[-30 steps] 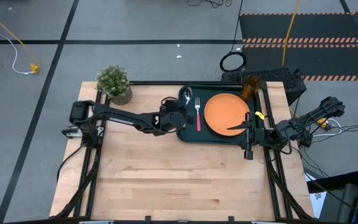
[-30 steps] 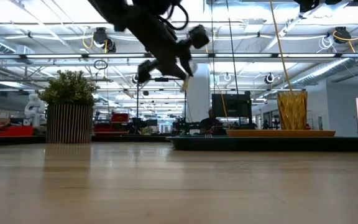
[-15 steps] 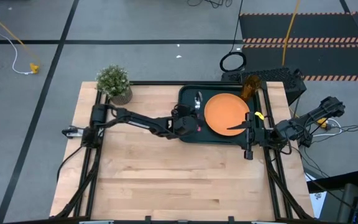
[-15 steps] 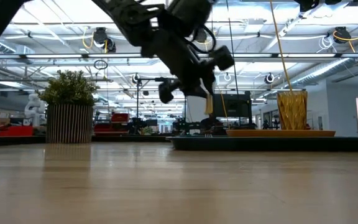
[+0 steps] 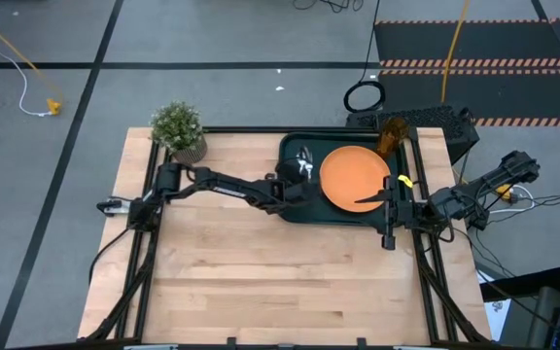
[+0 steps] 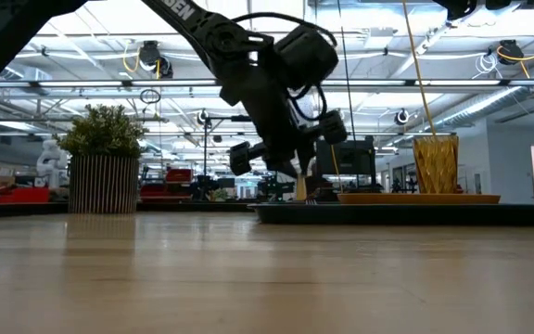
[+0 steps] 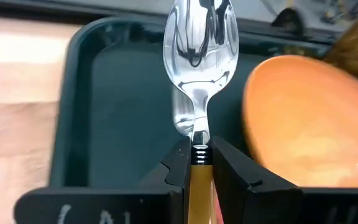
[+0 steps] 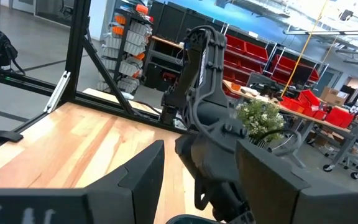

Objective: Pick and place plate/cup/fork/spoon on tray
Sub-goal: Put the spoon on the tray

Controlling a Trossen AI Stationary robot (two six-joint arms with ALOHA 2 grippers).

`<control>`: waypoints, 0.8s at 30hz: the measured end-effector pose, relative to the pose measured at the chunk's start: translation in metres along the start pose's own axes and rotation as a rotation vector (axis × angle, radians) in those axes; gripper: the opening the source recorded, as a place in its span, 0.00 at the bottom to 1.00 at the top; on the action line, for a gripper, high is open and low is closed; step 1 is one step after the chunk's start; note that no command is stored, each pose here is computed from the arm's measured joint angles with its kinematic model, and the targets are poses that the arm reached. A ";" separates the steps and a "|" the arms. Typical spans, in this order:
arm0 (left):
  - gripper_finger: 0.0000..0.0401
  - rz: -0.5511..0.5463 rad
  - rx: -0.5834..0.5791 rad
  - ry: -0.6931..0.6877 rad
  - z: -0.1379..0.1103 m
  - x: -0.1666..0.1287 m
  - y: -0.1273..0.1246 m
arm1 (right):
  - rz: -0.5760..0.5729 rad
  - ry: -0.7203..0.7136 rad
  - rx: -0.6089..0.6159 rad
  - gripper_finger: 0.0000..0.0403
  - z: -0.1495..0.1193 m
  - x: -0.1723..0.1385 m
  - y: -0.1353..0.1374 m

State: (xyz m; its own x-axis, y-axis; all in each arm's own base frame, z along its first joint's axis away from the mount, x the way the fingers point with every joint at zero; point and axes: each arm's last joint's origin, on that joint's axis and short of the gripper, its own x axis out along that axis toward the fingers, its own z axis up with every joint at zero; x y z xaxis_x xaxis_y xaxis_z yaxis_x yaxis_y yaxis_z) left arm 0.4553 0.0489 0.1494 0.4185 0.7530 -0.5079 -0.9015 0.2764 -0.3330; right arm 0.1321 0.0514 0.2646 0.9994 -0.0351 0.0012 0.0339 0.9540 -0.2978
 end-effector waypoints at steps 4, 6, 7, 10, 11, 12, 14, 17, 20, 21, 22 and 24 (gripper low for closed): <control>0.12 0.018 -0.021 0.036 0.000 0.003 0.004 | 0.000 0.000 0.002 0.48 0.000 0.000 0.000; 0.12 0.027 -0.020 0.058 -0.001 0.004 0.007 | 0.000 0.000 0.002 0.48 0.000 0.000 0.000; 0.12 0.031 -0.018 0.062 -0.003 0.006 0.007 | 0.000 0.000 0.003 0.48 0.000 0.000 0.000; 0.12 0.034 -0.021 0.073 -0.005 0.008 0.009 | 0.000 0.000 0.003 0.48 0.000 0.000 0.000; 0.12 0.032 -0.028 0.079 -0.005 0.009 0.009 | 0.000 -0.001 0.003 0.48 0.000 0.000 0.000; 0.12 0.029 -0.035 0.082 -0.007 0.011 0.009 | 0.000 -0.001 0.003 0.48 0.000 0.000 0.000; 0.12 0.038 -0.024 0.095 -0.012 0.014 0.011 | 0.000 -0.001 0.006 0.48 0.000 0.000 0.000; 0.12 0.043 -0.038 0.096 -0.016 0.017 0.012 | 0.000 -0.001 0.007 0.48 0.000 0.000 0.000; 0.12 0.048 -0.043 0.099 -0.016 0.018 0.013 | 0.000 -0.001 0.007 0.48 0.000 0.000 0.000; 0.12 0.050 -0.048 0.102 -0.017 0.018 0.013 | 0.000 -0.001 0.007 0.48 0.000 0.000 0.000; 0.12 0.054 -0.048 0.105 -0.017 0.018 0.013 | 0.000 0.000 0.007 0.48 0.000 0.000 0.000; 0.12 0.056 -0.047 0.106 -0.017 0.018 0.014 | 0.000 -0.001 0.007 0.48 0.000 0.000 0.000</control>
State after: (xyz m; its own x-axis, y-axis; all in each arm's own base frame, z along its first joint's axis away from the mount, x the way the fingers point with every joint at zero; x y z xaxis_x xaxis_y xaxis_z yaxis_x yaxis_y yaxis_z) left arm 0.4522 0.0561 0.1223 0.3795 0.6983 -0.6069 -0.9185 0.2056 -0.3378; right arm 0.1321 0.0514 0.2647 0.9994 -0.0349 0.0021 0.0340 0.9562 -0.2908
